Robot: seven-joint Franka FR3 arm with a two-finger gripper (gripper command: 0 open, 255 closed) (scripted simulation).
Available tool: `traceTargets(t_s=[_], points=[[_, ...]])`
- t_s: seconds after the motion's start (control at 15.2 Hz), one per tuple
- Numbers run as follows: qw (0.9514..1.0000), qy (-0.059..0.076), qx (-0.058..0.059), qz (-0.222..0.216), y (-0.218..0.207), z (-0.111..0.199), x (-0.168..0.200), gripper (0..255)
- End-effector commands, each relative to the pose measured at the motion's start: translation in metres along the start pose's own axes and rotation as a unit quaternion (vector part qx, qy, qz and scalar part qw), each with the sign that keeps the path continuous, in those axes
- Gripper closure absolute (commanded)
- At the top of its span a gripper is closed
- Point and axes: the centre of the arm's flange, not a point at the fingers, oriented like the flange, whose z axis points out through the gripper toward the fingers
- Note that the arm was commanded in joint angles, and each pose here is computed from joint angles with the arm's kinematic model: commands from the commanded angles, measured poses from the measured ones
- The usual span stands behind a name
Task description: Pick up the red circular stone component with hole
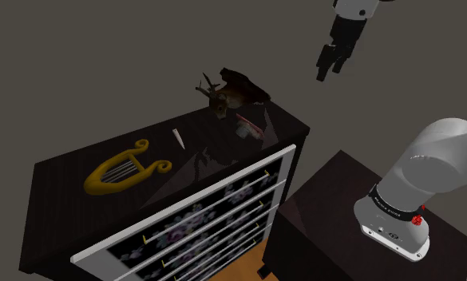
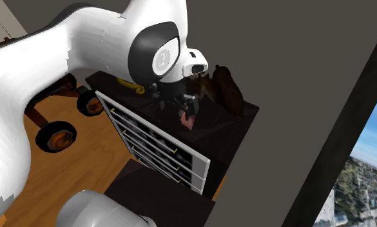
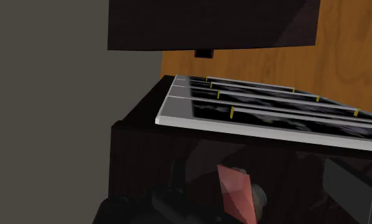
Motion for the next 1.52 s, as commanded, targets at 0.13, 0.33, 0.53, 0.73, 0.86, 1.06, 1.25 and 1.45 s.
traceTargets(t_s=[0.13,0.33,0.53,0.73,0.86,1.06,1.25,1.45], points=[[1.0000,-0.001,-0.001,-0.003,-0.006,0.019,0.017,0],[1.0000,-0.004,-0.002,-0.008,-0.016,0.049,0.043,0],[0.9999,-0.006,-0.003,-0.012,-0.025,0.078,0.069,0],[0.9998,-0.008,-0.005,-0.017,-0.035,0.108,0.094,0],[0.9998,-0.009,-0.005,-0.020,-0.041,0.127,0.111,0],[0.9996,-0.011,-0.007,-0.024,-0.051,0.157,0.136,0],[0.9995,-0.013,-0.008,-0.029,-0.061,0.187,0.161,0],[0.9993,-0.015,-0.009,-0.033,-0.072,0.217,0.185,0]])
